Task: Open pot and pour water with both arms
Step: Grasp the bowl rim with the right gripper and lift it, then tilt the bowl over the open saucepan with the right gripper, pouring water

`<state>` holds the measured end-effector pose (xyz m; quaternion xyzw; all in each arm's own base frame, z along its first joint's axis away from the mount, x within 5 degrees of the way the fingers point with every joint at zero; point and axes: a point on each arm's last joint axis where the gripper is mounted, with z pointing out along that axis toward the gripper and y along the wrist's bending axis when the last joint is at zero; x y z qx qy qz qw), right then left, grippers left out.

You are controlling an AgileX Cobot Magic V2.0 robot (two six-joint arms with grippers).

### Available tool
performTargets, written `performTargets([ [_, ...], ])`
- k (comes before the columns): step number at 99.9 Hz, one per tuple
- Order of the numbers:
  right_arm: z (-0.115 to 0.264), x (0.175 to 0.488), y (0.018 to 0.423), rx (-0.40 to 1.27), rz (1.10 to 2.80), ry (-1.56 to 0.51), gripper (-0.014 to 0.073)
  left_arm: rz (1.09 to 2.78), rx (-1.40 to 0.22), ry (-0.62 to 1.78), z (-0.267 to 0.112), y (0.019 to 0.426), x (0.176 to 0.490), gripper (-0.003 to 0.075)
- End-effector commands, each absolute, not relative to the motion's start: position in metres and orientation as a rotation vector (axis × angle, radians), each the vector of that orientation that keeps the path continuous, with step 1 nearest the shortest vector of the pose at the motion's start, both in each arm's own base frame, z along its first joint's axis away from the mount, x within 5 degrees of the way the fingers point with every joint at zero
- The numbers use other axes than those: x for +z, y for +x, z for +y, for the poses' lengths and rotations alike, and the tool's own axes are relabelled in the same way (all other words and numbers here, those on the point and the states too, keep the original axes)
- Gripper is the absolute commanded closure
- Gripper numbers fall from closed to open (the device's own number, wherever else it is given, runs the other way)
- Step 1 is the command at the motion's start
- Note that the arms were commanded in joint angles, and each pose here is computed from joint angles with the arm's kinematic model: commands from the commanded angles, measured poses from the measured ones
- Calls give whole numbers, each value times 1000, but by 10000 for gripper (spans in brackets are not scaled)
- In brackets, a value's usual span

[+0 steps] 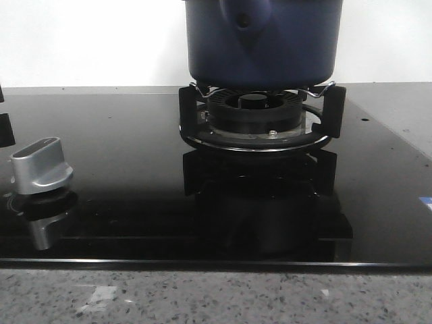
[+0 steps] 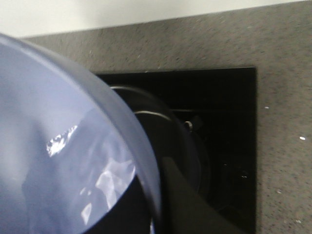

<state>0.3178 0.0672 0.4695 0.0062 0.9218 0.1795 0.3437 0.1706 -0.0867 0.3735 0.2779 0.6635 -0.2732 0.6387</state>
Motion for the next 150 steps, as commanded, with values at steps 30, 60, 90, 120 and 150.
performTargets([
  [30,89,481,325,84,2222,-145,659,1452,-689,582,-87,165,390,468],
  [60,87,471,335,-8,2189,-162,658,1453,-687,581,-87,165,390,468],
  [90,89,459,340,-95,2188,-192,657,1453,-687,581,-87,165,390,468],
  [120,108,466,335,-326,2058,-233,657,1453,-684,584,-87,165,390,468],
  [150,124,480,325,-544,1906,-262,657,1454,-683,585,-87,165,390,468],
])
